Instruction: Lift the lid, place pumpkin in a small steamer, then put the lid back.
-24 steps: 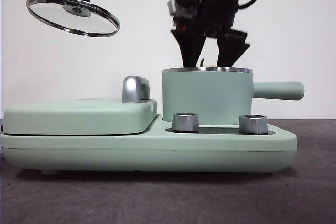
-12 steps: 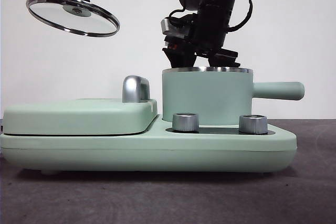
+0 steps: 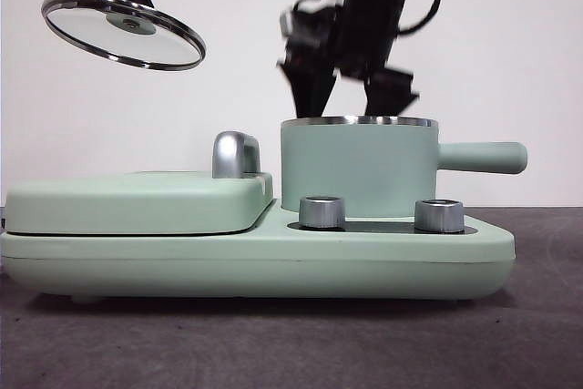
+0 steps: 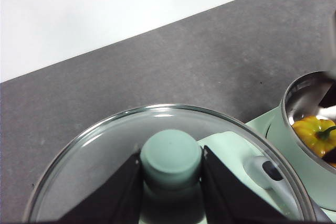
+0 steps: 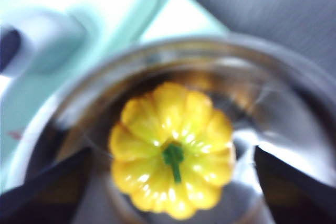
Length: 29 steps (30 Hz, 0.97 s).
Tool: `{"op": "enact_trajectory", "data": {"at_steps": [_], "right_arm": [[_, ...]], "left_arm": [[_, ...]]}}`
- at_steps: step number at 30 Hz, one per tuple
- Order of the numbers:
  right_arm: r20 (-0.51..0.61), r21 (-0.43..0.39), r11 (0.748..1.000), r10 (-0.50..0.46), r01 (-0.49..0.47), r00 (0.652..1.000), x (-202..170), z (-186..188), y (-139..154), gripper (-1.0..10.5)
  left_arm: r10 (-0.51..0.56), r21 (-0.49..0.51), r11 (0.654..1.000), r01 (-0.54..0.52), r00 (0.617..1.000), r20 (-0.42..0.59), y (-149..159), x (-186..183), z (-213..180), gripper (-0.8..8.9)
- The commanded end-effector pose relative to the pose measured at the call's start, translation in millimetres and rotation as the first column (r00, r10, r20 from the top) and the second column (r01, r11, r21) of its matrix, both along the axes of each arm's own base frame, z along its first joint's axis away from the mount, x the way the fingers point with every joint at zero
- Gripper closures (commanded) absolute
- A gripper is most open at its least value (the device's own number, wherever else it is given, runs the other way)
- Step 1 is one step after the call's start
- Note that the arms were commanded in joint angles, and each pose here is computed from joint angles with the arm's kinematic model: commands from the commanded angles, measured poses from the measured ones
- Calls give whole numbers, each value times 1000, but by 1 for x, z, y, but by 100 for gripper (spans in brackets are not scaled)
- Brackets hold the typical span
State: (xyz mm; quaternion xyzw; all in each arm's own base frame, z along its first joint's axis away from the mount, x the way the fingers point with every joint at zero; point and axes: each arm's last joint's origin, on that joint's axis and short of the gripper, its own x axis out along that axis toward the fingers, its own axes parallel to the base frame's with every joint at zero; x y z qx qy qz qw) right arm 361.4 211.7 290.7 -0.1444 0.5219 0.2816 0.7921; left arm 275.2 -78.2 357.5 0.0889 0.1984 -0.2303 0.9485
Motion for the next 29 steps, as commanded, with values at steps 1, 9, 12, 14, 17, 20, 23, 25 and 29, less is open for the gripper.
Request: {"op": "enact_trajectory", "data": {"at_steps": [1, 9, 12, 14, 17, 20, 23, 25, 29], "right_arm": [[94, 56, 998, -4, -1, 996, -8, 32, -4, 534], [274, 202, 978, -102, 47, 956, -60, 65, -50, 539], [374, 286, 957, -149, 38, 915, -96, 61, -69, 539], [411, 315, 948, -172, 37, 895, -121, 51, -83, 541], [434, 322, 945, -199, 55, 879, -156, 33, -102, 542], [447, 337, 939, -218, 63, 868, -181, 21, -115, 543], [475, 344, 937, -235, 67, 848, -201, 14, -126, 543], [501, 351, 935, -234, 52, 833, -214, 10, -133, 544], [536, 378, 925, -249, 34, 807, -236, 5, -145, 545]], "left_arm": [[-8, -15, 1000, 9, 998, 58, -1, -1, 12, 804], [-7, -15, 1000, 8, 998, 58, -1, -1, 12, 804], [-13, -24, 1000, 14, 998, 54, -2, -1, 12, 804], [-49, -34, 998, 51, 997, 53, -6, -2, 12, 804], [-97, -40, 994, 99, 994, 57, -15, -5, 13, 804], [-134, -41, 990, 137, 989, 58, -26, -9, 13, 804], [-167, -41, 985, 169, 984, 60, -34, -13, 13, 804], [-190, -42, 980, 193, 980, 64, -41, -15, 14, 804], [-234, -45, 970, 238, 969, 81, -53, -19, 14, 803]]}}
